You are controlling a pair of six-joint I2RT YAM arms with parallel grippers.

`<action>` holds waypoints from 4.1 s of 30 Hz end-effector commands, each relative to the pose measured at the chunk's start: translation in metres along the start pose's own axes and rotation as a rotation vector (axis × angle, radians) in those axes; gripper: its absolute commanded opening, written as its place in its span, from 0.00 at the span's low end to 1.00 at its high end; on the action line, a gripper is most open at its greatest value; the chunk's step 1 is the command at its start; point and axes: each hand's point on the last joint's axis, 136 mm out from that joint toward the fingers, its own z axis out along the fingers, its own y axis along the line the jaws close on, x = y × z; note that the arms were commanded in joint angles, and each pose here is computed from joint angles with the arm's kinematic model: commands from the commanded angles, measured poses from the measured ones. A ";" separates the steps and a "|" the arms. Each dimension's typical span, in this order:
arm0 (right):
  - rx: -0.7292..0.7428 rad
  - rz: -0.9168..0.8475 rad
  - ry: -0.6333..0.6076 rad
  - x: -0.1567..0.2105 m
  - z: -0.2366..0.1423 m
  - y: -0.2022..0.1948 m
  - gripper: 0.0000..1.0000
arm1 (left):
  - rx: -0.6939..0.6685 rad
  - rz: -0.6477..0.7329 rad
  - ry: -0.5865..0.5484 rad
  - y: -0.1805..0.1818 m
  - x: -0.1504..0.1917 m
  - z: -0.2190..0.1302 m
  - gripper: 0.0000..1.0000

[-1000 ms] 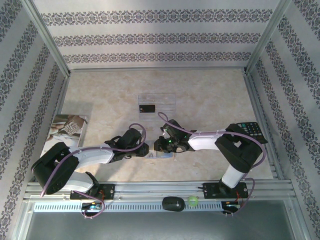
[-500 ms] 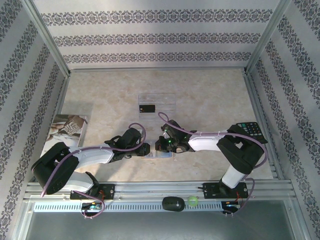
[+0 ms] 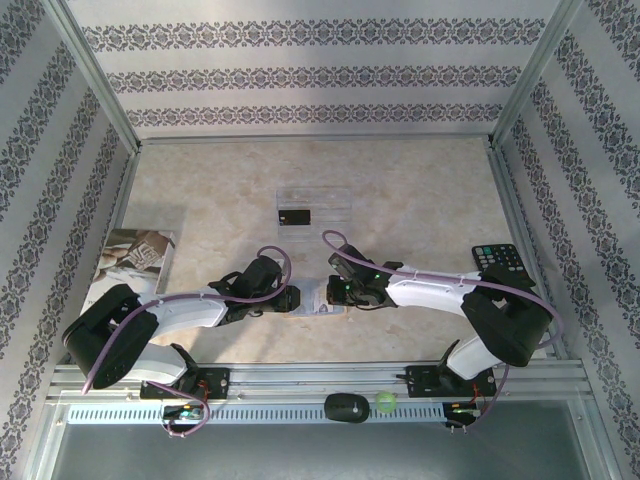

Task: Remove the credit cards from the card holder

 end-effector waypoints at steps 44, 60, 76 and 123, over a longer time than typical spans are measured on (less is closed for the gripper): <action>-0.185 -0.012 0.043 -0.007 -0.004 0.010 0.27 | -0.058 0.103 0.128 -0.034 -0.004 0.033 0.05; -0.267 0.025 0.064 -0.004 0.003 0.020 0.26 | -0.049 0.101 0.126 -0.035 -0.004 0.033 0.04; -0.241 -0.137 -0.085 -0.035 -0.050 0.025 0.00 | 0.044 0.131 -0.034 -0.067 -0.052 -0.020 0.46; 0.187 -1.411 0.185 -0.217 -0.053 0.018 0.00 | -0.255 -0.141 -0.103 0.060 -0.069 -0.116 1.00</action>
